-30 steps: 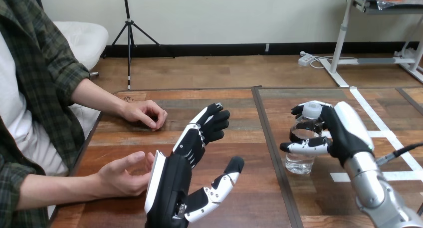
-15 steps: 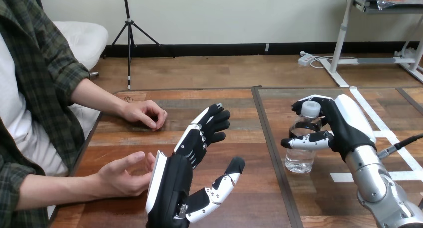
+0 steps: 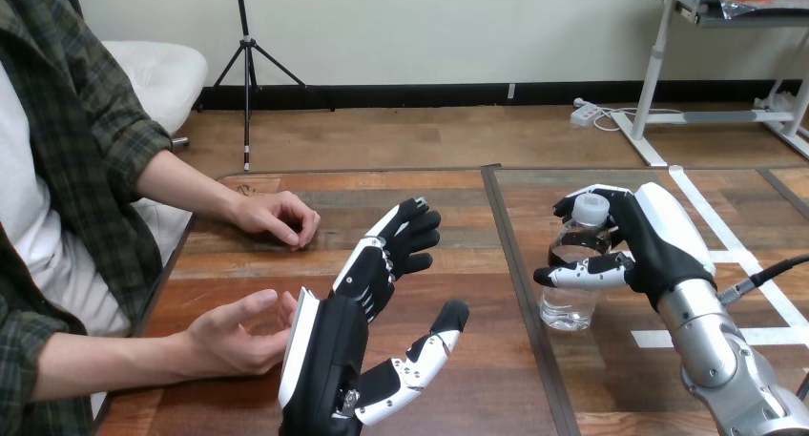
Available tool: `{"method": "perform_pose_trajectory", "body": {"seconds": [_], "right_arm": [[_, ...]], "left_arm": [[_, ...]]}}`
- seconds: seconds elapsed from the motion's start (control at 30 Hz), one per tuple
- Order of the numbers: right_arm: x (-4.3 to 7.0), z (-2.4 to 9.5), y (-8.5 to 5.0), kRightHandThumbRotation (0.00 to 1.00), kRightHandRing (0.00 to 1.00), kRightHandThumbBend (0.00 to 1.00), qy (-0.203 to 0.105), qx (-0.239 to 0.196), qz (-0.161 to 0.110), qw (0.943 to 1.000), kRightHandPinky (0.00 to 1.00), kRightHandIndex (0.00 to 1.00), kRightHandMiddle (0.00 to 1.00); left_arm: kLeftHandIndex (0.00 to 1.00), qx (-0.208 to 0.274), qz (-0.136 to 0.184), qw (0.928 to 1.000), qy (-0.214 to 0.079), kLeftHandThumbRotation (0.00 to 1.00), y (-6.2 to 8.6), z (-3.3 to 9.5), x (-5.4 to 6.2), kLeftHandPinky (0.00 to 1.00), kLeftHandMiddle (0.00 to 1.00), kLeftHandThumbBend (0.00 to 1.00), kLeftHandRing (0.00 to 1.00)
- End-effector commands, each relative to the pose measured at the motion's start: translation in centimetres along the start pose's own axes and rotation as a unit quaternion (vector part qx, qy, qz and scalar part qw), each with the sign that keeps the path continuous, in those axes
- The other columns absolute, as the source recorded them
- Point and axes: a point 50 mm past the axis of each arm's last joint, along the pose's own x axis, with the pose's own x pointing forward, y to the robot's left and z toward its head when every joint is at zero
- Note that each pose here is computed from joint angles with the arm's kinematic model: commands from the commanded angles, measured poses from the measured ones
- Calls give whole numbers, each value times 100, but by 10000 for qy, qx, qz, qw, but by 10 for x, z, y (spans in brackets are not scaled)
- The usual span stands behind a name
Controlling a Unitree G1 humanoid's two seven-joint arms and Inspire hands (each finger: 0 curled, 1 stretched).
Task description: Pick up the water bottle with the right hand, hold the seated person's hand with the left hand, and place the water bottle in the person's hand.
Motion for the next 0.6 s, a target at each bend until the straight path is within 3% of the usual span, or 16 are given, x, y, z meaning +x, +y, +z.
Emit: {"method": "perform_pose_trajectory", "body": {"seconds": [0.0, 0.33, 0.57], "right_arm": [[8, 16, -9, 0, 60, 82, -286, 51, -213, 9993, 56, 65, 66], [9, 17, -7, 0, 55, 79, -213, 70, -178, 9996, 58, 63, 61], [11, 16, -6, 0, 57, 80, -56, -58, -20, 10000, 59, 64, 63]], "left_arm": [[86, -114, 98, 9995, -286, 0, -5, 10, 8, 77, 83, 44, 82], [86, -113, 110, 9996, -250, 0, -5, 10, 7, 77, 84, 44, 82], [86, -117, 106, 9996, -238, 0, -5, 9, 6, 76, 84, 44, 82]]}}
